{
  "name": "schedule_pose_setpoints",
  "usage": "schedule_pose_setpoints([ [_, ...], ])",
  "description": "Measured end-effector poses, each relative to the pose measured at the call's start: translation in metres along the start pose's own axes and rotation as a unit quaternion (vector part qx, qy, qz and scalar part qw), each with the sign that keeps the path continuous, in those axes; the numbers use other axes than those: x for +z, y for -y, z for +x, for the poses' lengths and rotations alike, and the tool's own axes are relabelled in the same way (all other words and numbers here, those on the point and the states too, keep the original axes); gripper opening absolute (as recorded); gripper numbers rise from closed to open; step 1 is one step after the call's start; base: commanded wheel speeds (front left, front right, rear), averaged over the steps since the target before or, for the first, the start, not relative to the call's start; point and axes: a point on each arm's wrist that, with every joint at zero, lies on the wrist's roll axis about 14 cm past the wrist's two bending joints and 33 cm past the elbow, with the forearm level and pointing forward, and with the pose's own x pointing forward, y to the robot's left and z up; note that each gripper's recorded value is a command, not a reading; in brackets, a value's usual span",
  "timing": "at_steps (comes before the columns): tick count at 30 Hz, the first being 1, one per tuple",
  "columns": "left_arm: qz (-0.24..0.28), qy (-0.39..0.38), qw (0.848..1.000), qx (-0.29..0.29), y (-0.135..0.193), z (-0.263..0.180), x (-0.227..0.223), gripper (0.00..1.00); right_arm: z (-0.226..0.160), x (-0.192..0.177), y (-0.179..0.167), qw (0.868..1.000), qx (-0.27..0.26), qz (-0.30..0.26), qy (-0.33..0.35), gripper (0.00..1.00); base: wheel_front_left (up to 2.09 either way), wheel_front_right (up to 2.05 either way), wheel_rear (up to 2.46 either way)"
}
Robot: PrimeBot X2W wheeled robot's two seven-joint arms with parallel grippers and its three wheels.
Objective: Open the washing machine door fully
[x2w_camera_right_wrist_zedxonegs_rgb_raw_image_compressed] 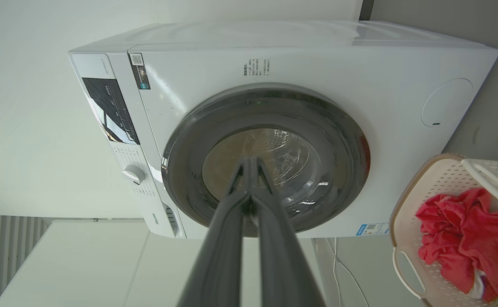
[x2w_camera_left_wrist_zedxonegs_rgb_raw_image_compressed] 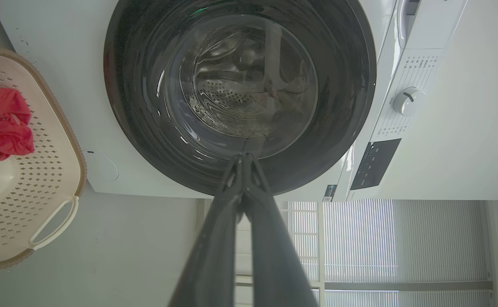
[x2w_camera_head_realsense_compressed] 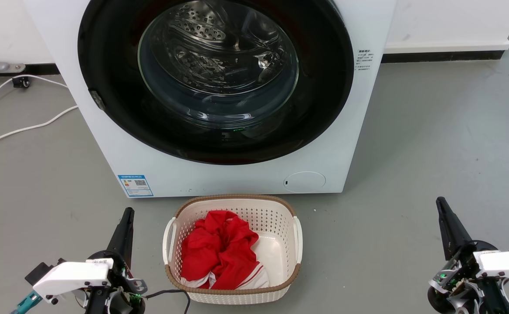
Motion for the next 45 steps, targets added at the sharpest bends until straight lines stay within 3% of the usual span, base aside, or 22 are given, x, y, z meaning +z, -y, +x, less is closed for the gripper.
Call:
schedule_pose_setpoints([
  [18, 0.0, 0.0, 1.0, 0.0, 0.0, 0.0, 0.0, 0.0, 0.0, 0.0, 0.0, 1.0, 0.0, 0.001, 0.0, 0.0, 0.0, 0.0, 0.0],
  [19, 0.0, 0.0, 1.0, 0.001, -0.001, 0.0, 0.0, 1.0, 0.0, 0.0, 0.001, 1.0, -0.001, 0.001, 0.001, 1.0, 0.0, 0.0, 0.0],
  [24, -0.004, 0.0, 0.999, 0.034, -0.023, -0.01, -0.003, 1.0, -0.011, 0.0, 0.022, 0.999, -0.033, 0.003, 0.003, 1.0, 0.0, 0.0, 0.0],
  [35, 0.023, 0.005, 0.999, 0.023, -0.015, -0.008, -0.008, 1.0, -0.008, -0.006, 0.012, 1.0, -0.017, -0.018, 0.008, 1.0, 0.0, 0.0, 0.0],
  [45, 0.105, 0.01, 0.994, -0.005, 0.003, -0.005, -0.01, 1.0, -0.006, -0.008, -0.004, 0.992, 0.006, -0.13, 0.011, 1.0, 0.0, 0.0, 0.0],
])
